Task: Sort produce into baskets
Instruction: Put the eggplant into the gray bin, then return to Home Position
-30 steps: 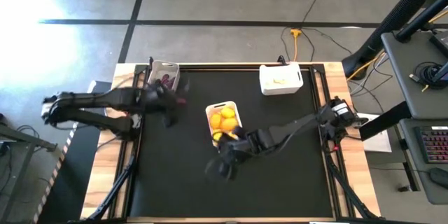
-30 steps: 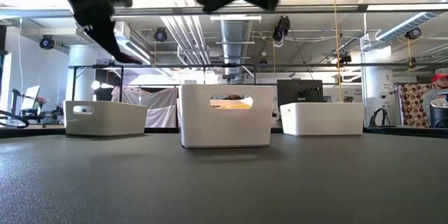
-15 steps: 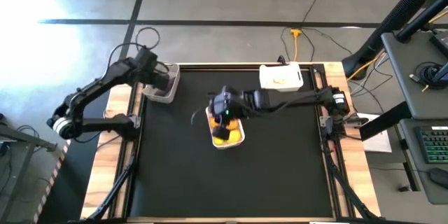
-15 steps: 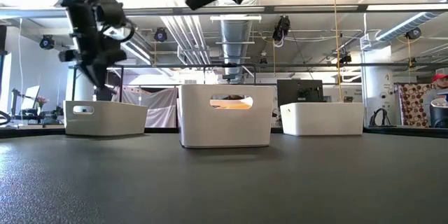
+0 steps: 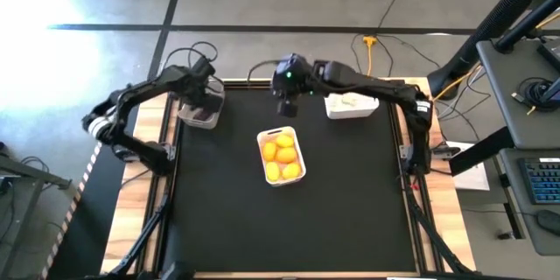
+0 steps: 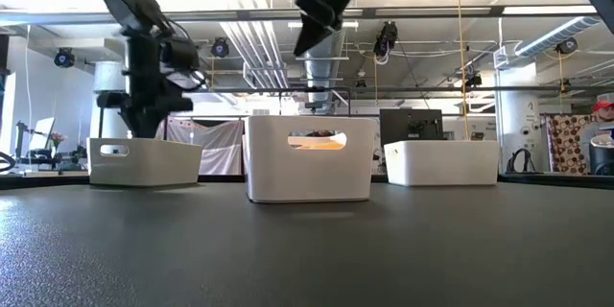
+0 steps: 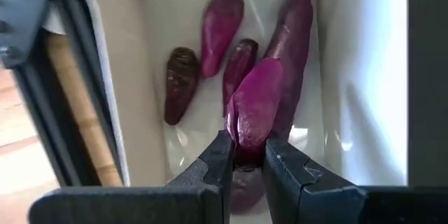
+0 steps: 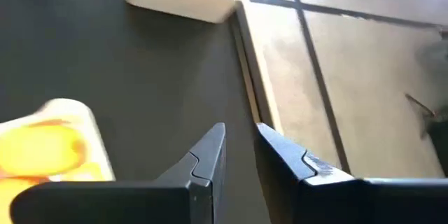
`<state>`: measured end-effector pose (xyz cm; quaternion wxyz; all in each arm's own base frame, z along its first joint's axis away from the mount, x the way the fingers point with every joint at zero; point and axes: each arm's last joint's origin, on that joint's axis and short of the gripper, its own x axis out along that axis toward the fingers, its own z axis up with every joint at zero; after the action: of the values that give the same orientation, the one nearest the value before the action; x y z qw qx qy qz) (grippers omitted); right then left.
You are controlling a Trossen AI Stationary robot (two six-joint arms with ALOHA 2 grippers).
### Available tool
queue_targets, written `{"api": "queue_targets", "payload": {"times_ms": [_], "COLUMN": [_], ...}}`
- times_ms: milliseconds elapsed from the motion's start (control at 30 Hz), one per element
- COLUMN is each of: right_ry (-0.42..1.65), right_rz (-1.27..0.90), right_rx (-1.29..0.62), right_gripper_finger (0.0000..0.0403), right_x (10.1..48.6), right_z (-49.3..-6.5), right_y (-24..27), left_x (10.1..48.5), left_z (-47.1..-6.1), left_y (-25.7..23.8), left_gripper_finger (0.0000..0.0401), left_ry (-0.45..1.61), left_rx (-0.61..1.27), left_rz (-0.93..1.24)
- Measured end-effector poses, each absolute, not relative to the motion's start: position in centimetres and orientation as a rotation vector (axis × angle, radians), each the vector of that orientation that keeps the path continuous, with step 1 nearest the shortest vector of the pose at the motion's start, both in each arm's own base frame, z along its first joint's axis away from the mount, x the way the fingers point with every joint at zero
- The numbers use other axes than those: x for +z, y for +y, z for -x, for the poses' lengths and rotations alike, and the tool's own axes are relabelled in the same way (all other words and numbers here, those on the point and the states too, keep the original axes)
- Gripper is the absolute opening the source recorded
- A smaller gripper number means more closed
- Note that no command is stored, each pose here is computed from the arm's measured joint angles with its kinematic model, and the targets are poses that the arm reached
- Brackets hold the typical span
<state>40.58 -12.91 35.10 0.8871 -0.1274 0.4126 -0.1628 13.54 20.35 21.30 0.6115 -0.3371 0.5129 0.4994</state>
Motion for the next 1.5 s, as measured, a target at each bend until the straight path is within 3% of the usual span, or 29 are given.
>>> {"api": "queue_targets", "payload": {"times_ms": [367, 833, 1033, 1500], "right_ry": [0.874, 0.931, 0.909, 0.883], "right_rz": [0.12, 0.01, -0.12, -0.283], "right_rx": [-0.233, -0.256, -0.215, -0.093], "right_gripper_finger": [0.0068, 0.0068, 0.0068, 0.0068], "right_x": [34.7, 34.2, 34.4, 34.5], "right_z": [-38.5, -38.0, -38.3, -41.1], "right_y": [-17.4, -17.2, -15.6, -6.4], "left_x": [19.6, 22.1, 25.0, 30.1], "left_z": [-15.5, -15.0, -14.5, -14.4], "left_y": [24.5, 24.1, 21.9, 9.8], "left_gripper_finger": [0.0048, 0.019, 0.022, 0.0217], "left_ry": [1.328, 1.314, 1.186, 0.644], "left_rx": [1.137, 1.179, 1.032, 0.639], "left_rz": [0.815, 0.727, 0.737, 0.649]}}
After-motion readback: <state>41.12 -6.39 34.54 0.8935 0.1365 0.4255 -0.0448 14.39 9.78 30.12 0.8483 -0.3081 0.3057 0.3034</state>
